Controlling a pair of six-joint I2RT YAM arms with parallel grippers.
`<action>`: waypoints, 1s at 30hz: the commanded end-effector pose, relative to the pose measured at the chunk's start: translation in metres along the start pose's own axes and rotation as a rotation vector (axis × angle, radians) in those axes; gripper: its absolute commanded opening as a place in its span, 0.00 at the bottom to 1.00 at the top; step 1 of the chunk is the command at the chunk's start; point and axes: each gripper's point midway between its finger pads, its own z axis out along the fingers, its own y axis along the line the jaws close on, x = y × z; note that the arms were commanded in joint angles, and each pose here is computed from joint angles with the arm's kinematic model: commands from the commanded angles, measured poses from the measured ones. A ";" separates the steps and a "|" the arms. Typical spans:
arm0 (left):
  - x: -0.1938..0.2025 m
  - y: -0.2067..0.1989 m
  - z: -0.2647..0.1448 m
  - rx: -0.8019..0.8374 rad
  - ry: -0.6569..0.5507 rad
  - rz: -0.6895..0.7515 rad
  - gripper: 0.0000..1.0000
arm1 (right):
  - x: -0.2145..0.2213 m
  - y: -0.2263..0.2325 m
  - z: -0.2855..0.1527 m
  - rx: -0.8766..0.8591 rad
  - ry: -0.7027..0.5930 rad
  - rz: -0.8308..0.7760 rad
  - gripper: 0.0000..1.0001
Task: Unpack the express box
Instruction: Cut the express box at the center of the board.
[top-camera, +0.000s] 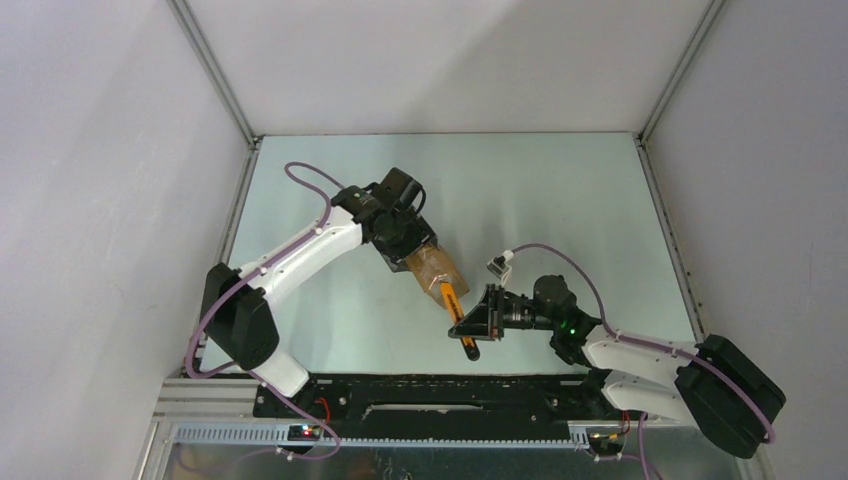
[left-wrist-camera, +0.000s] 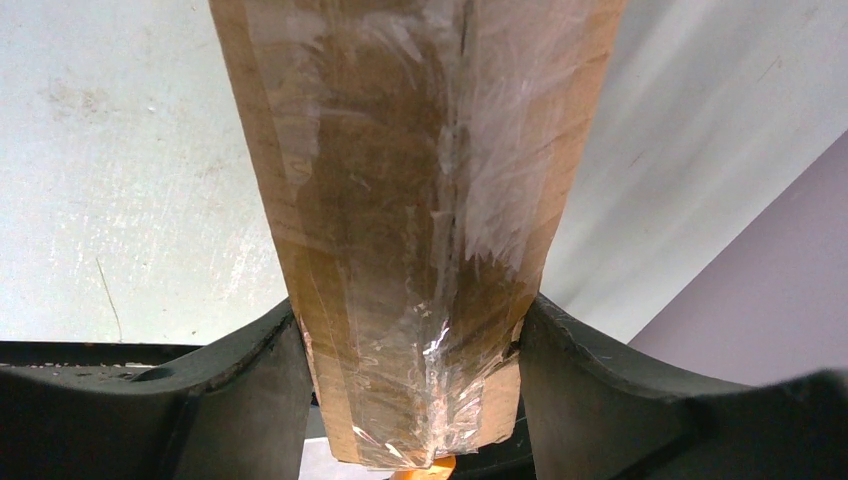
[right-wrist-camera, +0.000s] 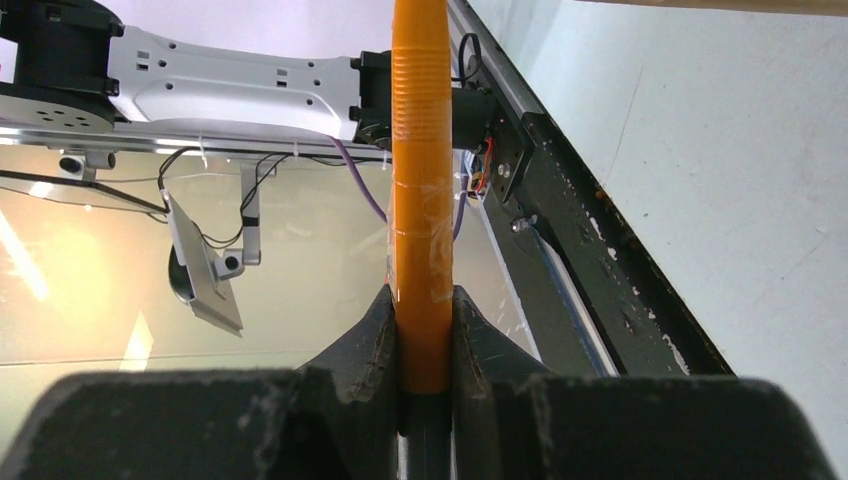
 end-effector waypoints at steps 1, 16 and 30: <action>0.003 -0.004 -0.011 0.049 0.002 -0.010 0.45 | -0.006 0.009 0.004 -0.042 -0.016 -0.040 0.00; 0.004 -0.008 -0.012 0.056 0.009 -0.007 0.44 | 0.009 0.012 0.014 -0.052 0.060 -0.025 0.00; 0.007 -0.002 -0.012 0.004 -0.001 0.020 0.44 | 0.025 0.018 0.025 -0.078 0.179 -0.015 0.00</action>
